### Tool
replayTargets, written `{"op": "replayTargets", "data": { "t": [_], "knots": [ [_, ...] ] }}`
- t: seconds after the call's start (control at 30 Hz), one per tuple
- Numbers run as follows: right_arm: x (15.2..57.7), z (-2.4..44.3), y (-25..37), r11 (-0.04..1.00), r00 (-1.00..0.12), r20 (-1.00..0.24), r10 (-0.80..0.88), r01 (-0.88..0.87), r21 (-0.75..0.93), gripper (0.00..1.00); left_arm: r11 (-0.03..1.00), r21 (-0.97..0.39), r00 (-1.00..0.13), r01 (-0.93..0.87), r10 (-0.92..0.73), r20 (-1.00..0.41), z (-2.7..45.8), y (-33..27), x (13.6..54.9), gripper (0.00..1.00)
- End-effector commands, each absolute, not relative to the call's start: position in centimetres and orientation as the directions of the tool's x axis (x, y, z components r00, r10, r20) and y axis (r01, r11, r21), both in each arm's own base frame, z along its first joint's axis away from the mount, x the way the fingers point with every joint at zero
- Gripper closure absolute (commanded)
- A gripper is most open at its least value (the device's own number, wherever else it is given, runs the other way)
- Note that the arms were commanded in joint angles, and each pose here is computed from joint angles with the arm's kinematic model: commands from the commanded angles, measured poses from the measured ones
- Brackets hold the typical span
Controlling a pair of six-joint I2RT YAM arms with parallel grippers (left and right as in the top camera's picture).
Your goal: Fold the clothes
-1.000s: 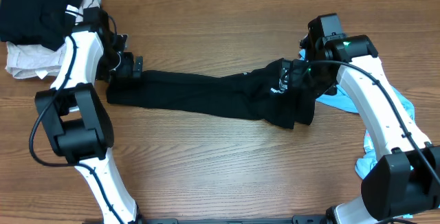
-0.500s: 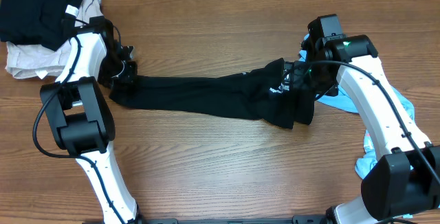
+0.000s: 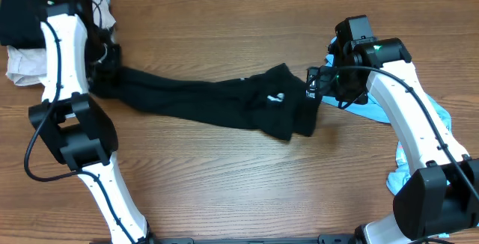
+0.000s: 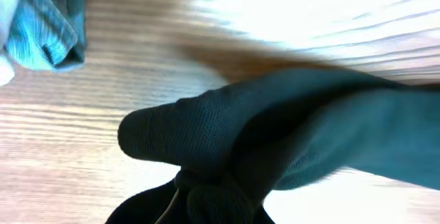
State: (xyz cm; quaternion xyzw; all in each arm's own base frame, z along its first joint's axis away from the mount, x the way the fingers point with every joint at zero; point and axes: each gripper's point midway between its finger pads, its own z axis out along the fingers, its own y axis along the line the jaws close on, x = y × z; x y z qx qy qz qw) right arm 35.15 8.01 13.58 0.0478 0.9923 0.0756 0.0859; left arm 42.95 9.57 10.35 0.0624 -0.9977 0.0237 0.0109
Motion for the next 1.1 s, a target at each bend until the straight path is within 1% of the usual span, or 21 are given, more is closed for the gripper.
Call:
{"op": "replayTargets", "data": {
  "t": [0.0,0.1,0.27,0.5,0.53,0.57,0.63,0.67,0.7,0.87,0.93,1.07],
  "knots": [
    [35.7,14.6,8.2,0.982,-0.974,-0.197,0.115,0.082,0.170,0.04,0.982,-0.182,-0.999,-0.041,-0.044,-0.010,11.6,4.4,44.1,0.96],
    [35.8,14.6,8.2,0.982,-0.973,-0.200,0.115,0.081,0.171,0.04,0.977,-0.210,-0.999,0.031,0.033,0.008,11.1,0.5,43.9,0.96],
    [36.0,14.6,8.2,0.982,-0.971,-0.207,0.116,0.081,0.172,0.03,0.965,-0.215,-0.986,0.149,0.161,0.042,10.3,-5.9,43.0,0.96],
    [36.4,14.7,8.2,0.982,-0.967,-0.227,0.117,0.078,0.174,0.00,0.920,-0.232,-0.941,0.317,0.335,0.043,9.6,-14.3,41.2,0.95],
    [36.5,14.8,8.2,0.982,-0.966,-0.229,0.117,0.078,0.174,0.00,0.913,-0.229,-0.933,0.337,0.356,0.046,9.6,-15.1,40.8,0.88],
    [36.5,14.8,8.2,0.982,-0.966,-0.229,0.117,0.078,0.174,0.00,0.904,-0.229,-0.924,0.360,0.379,0.046,9.5,-16.1,40.4,0.76],
    [36.5,14.7,8.2,0.982,-0.966,-0.228,0.117,0.078,0.174,0.00,0.887,-0.229,-0.907,0.401,0.420,0.040,9.4,-17.7,39.9,0.49],
    [36.5,14.7,8.2,0.982,-0.967,-0.228,0.117,0.078,0.174,0.00,0.880,-0.228,-0.899,0.417,0.436,0.037,9.4,-18.3,39.7,0.26],
    [36.5,14.7,8.2,0.982,-0.967,-0.227,0.118,0.079,0.174,0.00,0.875,-0.219,-0.893,0.432,0.449,0.033,9.3,-18.8,39.6,0.00],
    [36.4,14.0,7.3,0.967,-0.958,-0.194,0.210,0.176,0.182,0.00,0.877,-0.150,-0.886,0.456,0.463,0.019,9.3,-18.7,40.1,0.00],
    [36.3,13.0,7.6,0.961,-0.962,-0.169,0.214,0.177,0.211,0.00,0.892,-0.139,-0.900,0.431,0.437,0.011,9.8,-17.9,40.6,0.00],
    [35.8,10.3,8.6,0.952,-0.972,-0.113,0.207,0.173,0.253,0.00,0.921,-0.136,-0.931,0.364,0.362,-0.039,12.5,-16.0,42.3,0.00]
  ]
}}
